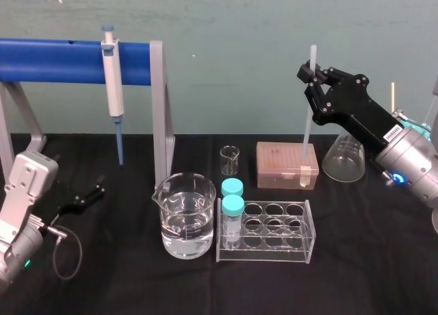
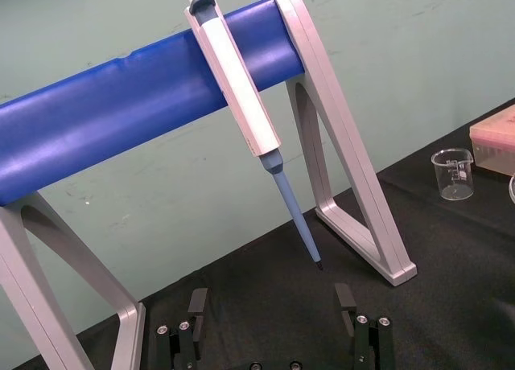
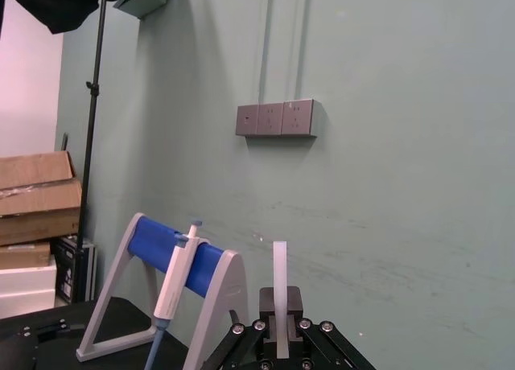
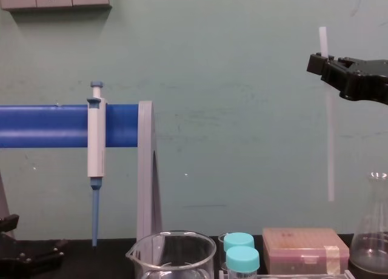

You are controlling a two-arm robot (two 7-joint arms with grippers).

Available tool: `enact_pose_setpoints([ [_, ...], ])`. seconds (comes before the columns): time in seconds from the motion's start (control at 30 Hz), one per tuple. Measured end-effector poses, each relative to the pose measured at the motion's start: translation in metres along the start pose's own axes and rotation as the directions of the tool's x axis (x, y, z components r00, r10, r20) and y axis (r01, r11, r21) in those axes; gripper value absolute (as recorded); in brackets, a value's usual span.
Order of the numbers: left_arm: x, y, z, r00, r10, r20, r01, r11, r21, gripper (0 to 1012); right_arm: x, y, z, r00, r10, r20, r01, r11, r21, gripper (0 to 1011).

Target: Pick up the stirring rod with one hand, then place it down.

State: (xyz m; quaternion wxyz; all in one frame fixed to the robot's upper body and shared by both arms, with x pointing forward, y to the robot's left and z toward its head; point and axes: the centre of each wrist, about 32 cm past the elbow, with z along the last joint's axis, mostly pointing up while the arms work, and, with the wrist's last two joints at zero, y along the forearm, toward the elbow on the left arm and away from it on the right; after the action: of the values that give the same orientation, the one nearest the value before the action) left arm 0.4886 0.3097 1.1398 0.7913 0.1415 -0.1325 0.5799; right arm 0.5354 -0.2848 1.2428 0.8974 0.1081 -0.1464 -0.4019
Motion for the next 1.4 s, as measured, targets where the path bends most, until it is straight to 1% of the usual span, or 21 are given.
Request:
enact_pose_setpoints([
  [1.1, 0.0, 0.0, 0.0, 1.0, 0.0, 0.0, 0.0, 1.0, 0.0, 1000, -0.0053, -0.0016, -0.0027, 1.0, 0.005, -0.014, -0.005, 1.0, -0.003, 67],
  [1.4, 0.0, 0.0, 0.0, 1.0, 0.0, 0.0, 0.0, 1.0, 0.0, 1000, -0.0054, -0.0014, -0.0033, 1.0, 0.003, -0.028, -0.003, 1.0, -0.005, 67],
])
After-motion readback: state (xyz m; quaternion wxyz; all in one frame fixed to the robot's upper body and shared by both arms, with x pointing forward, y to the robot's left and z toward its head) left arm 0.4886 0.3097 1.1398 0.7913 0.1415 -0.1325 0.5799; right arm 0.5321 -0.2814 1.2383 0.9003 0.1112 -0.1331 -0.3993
